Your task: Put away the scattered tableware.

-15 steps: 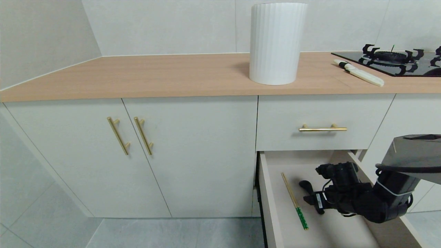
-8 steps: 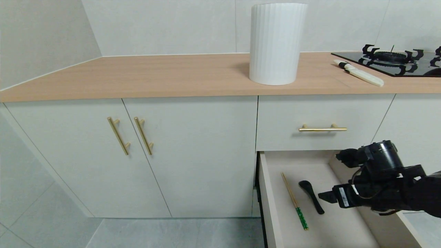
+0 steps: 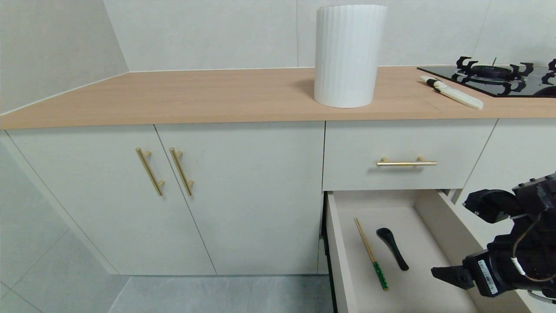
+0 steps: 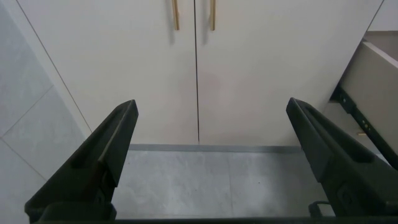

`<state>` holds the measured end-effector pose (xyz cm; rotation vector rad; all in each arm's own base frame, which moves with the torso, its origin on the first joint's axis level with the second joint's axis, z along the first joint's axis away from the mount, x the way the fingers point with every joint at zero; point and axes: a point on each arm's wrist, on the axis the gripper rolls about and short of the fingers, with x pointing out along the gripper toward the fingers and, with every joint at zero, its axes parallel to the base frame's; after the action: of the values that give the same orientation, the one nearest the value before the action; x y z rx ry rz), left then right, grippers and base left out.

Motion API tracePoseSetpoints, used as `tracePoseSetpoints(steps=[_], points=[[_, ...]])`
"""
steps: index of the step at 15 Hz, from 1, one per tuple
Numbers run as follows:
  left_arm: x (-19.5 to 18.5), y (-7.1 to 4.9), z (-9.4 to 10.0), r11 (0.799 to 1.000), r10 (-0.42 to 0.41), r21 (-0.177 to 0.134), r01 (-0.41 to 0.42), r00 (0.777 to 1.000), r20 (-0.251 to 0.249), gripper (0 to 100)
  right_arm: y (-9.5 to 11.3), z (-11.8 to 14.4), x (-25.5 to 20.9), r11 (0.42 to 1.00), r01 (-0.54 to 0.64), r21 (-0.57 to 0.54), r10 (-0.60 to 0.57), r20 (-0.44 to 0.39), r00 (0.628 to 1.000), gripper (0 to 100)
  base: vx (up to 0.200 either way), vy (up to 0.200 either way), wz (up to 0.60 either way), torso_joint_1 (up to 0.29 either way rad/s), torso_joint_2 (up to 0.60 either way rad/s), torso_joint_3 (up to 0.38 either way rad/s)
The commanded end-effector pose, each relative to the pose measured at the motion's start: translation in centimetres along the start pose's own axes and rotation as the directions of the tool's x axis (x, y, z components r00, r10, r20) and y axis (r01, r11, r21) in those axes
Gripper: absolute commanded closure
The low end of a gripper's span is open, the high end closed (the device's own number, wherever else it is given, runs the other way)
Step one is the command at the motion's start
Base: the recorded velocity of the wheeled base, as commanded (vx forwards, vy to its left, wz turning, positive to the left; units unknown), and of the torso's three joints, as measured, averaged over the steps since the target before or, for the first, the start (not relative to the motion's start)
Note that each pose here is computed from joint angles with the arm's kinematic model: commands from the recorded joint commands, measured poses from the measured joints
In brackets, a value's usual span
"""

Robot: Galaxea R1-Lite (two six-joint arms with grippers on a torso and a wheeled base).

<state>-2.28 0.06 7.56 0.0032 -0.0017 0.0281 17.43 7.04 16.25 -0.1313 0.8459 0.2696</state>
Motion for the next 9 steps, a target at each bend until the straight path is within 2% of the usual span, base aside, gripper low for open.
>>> tracePoseSetpoints(steps=[1,4,9], points=[[0.0,0.0,0.0,1.0,0.0,0.003,0.0,1.0,0.0,0,-0.06,0.01,-1.84,1.0,-0.003,-0.001,0.003,0.071,0.997,0,0.0,0.0,0.0,0.0,0.0,0.0],[0.0,0.0,0.0,1.0,0.0,0.001,0.0,1.0,0.0,0,-0.05,-0.07,-1.69,1.0,0.009,-0.005,-0.009,0.063,0.998,0,0.0,0.0,0.0,0.0,0.0,0.0],[0.0,0.0,0.0,1.0,0.0,-0.003,0.0,1.0,0.0,0,0.08,-0.23,-1.18,1.0,0.007,-0.013,-0.007,0.037,0.999,0,-0.2,0.0,0.0,0.004,0.0,0.004]])
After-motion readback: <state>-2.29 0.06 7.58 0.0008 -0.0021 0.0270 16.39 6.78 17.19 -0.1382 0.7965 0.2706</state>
